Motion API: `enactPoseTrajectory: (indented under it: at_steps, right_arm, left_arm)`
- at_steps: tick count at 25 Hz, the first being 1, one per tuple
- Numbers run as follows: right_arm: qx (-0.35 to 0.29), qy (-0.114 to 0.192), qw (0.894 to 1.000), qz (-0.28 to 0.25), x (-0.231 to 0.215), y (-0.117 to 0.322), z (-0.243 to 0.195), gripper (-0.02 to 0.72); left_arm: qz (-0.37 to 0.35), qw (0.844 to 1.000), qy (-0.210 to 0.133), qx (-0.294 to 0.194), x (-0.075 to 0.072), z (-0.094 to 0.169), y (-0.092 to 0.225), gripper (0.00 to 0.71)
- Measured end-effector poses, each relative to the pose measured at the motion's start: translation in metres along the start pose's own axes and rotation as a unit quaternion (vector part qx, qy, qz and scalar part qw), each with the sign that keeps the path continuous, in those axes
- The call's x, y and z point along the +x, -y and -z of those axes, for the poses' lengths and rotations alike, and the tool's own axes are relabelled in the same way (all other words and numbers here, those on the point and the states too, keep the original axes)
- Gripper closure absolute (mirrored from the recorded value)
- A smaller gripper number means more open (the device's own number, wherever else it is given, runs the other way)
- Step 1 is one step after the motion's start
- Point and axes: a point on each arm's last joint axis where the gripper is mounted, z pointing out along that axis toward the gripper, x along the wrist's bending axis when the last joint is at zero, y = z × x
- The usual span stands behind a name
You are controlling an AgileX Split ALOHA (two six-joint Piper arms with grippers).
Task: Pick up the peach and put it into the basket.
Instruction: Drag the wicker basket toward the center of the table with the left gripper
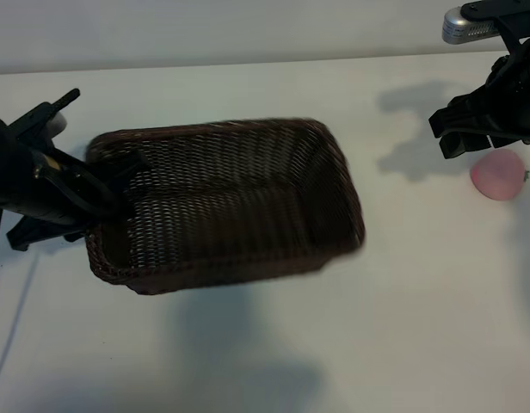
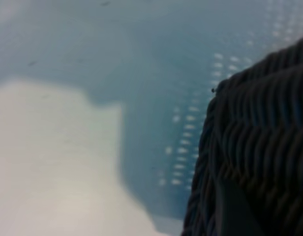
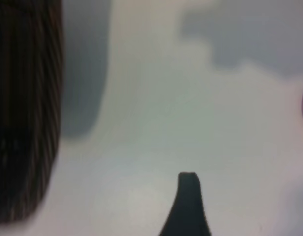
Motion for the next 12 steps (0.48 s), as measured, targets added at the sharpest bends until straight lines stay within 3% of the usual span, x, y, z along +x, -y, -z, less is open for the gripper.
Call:
enactPoseTrajectory:
  at_steps: [12]
  right_arm:
    - [0.0, 0.0, 1.0, 0.001, 0.0, 0.0, 0.0, 0.12]
  left_arm:
    - [-0.024, 0.993, 0.111, -0.01, -0.018, 0.01, 0.0, 0.392]
